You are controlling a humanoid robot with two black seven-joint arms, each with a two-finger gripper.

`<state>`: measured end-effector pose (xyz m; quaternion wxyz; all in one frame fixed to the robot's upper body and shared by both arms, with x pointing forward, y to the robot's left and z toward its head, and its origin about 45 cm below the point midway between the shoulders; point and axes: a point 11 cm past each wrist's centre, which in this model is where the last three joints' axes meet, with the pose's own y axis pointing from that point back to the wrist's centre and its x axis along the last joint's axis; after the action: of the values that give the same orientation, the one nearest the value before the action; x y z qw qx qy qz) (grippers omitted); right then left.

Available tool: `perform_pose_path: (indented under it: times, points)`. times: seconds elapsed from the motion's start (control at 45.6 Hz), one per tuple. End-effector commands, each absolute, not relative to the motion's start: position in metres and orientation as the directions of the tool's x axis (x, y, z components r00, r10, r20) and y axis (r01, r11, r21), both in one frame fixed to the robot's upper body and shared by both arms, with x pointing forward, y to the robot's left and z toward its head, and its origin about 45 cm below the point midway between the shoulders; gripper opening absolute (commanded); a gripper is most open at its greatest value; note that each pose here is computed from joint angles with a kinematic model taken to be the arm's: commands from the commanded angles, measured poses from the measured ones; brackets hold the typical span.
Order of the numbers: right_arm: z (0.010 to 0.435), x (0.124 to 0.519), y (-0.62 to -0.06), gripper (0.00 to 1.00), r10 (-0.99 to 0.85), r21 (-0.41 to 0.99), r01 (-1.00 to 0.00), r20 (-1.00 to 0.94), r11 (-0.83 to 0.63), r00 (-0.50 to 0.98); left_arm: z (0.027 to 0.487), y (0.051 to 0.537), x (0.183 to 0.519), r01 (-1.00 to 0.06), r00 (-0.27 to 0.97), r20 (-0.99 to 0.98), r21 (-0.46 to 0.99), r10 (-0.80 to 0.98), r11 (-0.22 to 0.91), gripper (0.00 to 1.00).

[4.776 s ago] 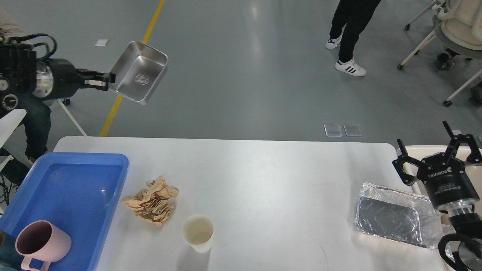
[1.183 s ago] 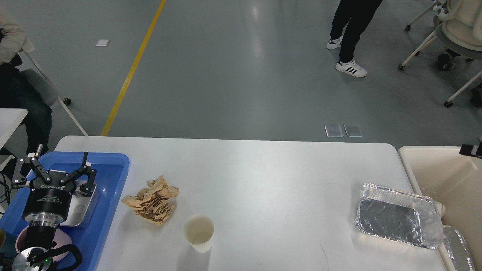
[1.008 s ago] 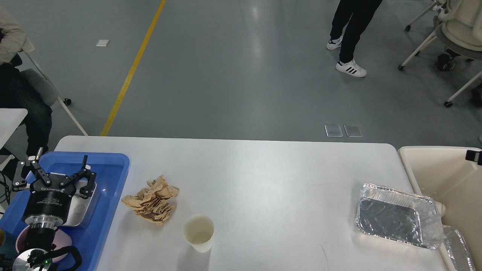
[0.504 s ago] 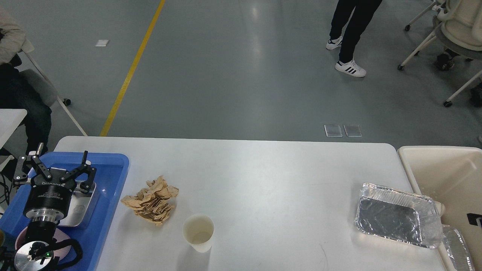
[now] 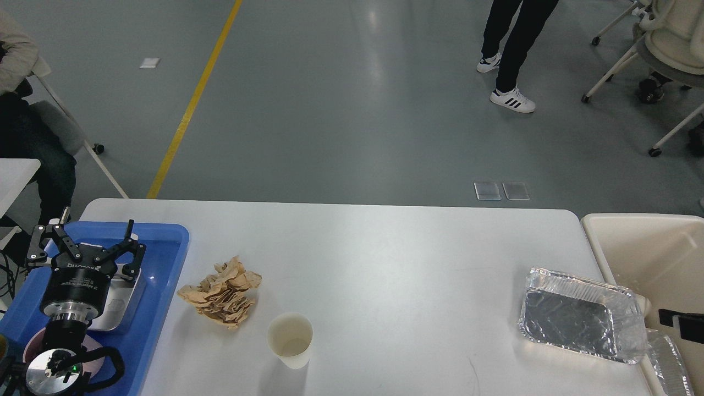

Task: Tidy desktop
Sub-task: 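Lower the right gripper to the edge of the foil tray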

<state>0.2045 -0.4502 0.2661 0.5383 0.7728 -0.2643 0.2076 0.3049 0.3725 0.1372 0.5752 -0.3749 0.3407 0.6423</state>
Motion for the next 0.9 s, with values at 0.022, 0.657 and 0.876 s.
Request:
perform_pose_path:
  times: [0.022,0.657,0.876]
  points:
    - [0.262,0.203,-0.447,1.00,-0.251,0.714,-0.637,0.585,-0.291,0.771,0.138,0.371,0.307,-0.994,-0.061,-0.874,0.011,0.482,-0.105,0.97]
    - [0.151,0.204,-0.502,1.00,-0.369,0.745,-0.652,0.572,-0.141,0.733,0.136,0.359,0.318,-0.994,-0.103,-0.837,0.064,0.538,-0.091,0.97]
    - [0.127,0.214,-0.509,1.00,-0.391,0.766,-0.634,0.554,-0.106,0.735,0.133,0.358,0.317,-0.993,-0.117,-0.838,0.079,0.532,-0.093,0.97]
